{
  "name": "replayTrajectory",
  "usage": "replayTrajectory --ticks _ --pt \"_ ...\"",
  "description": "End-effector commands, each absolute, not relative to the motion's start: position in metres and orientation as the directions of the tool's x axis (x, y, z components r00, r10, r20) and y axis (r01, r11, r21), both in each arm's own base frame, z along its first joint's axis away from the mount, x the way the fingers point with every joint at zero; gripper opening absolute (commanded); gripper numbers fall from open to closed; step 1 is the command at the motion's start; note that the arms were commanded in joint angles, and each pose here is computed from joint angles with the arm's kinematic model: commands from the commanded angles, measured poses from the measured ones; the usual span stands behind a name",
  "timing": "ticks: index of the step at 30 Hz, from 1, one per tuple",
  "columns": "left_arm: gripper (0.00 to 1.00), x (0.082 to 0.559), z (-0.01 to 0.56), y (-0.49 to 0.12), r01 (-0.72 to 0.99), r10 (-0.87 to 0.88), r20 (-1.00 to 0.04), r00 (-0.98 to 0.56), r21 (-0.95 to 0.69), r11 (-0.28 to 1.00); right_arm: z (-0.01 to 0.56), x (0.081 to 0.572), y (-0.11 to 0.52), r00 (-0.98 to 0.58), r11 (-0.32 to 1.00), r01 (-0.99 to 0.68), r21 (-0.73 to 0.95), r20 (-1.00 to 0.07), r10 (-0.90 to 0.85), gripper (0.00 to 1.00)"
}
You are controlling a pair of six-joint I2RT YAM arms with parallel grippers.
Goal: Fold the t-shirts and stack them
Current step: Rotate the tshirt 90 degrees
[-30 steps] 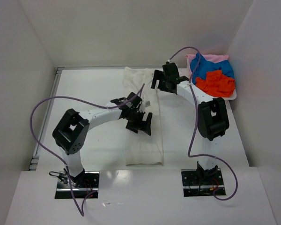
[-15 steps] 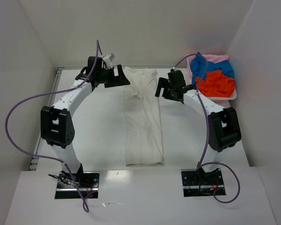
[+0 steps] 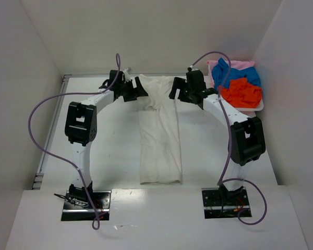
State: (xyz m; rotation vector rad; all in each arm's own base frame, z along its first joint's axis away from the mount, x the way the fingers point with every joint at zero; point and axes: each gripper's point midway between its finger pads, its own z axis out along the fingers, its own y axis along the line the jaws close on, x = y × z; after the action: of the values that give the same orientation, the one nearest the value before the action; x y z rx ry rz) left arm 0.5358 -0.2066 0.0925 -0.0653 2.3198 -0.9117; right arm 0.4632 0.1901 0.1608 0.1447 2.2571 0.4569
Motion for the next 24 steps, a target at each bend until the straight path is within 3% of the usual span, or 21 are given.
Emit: replayTrajectory --ticks 1,14,19,20,24 --pt "0.94 0.583 0.124 -0.196 0.19 -0.359 -0.64 -0.679 -0.626 0.756 0.177 0.474 0.199 -0.632 0.92 -0.09 0.382 -0.736 0.243 0.96" --pt "0.87 0.633 0.098 -0.189 0.097 -0.459 -0.648 -0.608 -0.634 0.767 0.162 0.452 0.195 -0.661 0.922 -0.065 0.381 -0.709 0.246 0.96" --pt "0.87 0.617 0.113 -0.191 0.134 -0.412 -0.652 -0.636 -0.62 0.773 0.155 0.447 0.196 -0.666 0.916 -0.069 0.396 -0.702 0.253 0.96" --pt "0.87 0.602 0.098 -0.19 0.116 -0.404 -0.625 -0.668 -0.624 0.773 0.157 0.448 0.199 -0.664 0.909 -0.073 0.411 -0.7 0.263 0.96" --pt "0.88 0.571 0.126 -0.195 0.129 -0.46 -0.595 -0.659 -0.692 0.71 0.155 0.451 0.216 -0.68 0.889 -0.11 0.445 -0.685 0.259 0.95"
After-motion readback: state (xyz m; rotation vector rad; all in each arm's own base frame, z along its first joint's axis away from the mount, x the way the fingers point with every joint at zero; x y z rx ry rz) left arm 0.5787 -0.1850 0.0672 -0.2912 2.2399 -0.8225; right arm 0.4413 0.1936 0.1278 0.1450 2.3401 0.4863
